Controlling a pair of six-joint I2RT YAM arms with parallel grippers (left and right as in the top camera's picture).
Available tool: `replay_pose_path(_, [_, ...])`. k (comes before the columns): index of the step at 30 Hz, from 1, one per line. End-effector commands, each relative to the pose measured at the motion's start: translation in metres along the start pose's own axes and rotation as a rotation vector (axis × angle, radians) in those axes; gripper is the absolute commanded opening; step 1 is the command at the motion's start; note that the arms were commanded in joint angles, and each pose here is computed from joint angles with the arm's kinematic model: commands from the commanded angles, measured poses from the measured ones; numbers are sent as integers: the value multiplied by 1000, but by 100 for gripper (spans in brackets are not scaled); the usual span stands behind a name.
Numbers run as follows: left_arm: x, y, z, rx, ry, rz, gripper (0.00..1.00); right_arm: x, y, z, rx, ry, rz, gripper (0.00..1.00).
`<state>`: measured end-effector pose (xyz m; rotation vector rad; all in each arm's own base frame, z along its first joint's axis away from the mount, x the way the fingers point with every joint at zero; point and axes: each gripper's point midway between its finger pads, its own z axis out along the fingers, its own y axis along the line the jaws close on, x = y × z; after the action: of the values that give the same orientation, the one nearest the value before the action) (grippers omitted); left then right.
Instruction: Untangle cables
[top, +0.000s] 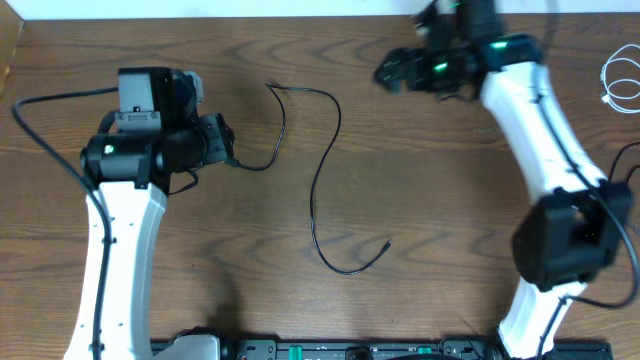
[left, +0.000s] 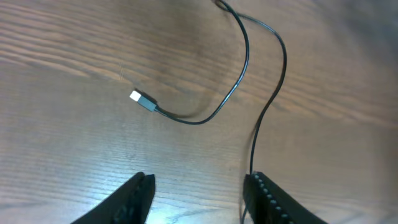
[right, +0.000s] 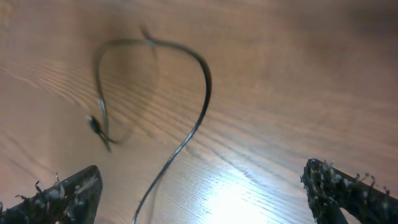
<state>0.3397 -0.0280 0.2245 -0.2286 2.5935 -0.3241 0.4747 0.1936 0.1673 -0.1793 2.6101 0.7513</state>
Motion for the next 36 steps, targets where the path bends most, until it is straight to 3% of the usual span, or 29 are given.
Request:
replay_pose_path(1, [1,-5,25,48,70,101,52,10,-8,24,97,29,71,99])
replay_pose_path(7, [-12,-2,103,55,117,138,56,14,-31,17,149,47,114,99])
replay_pose_path(13, [-4,-37,166,126,142,323,57,25,-60,4,190,99,181,99])
replay_pose_path(19, [9,-29,213,33,178,360,57,34,-59,3,193,137,146,99])
replay_pose_path(20, [12,-27,217,32,191,358,51,35,-58,4,192,141,132,99])
replay_pose_path(21, [17,-26,220,31,209,343,31,35,-56,4,190,144,112,99])
replay_pose_path(24, [29,-29,218,56,259,321,10,36,-56,5,189,145,103,99])
replay_pose_path(25, [39,-35,207,89,301,310,7,36,-58,4,191,146,108,99])
replay_pose_path(31, [43,-72,135,263,312,271,7,34,-68,-1,198,139,130,99])
replay_pose_path(36, [70,-93,80,375,399,241,7,41,-70,-4,199,170,141,99])
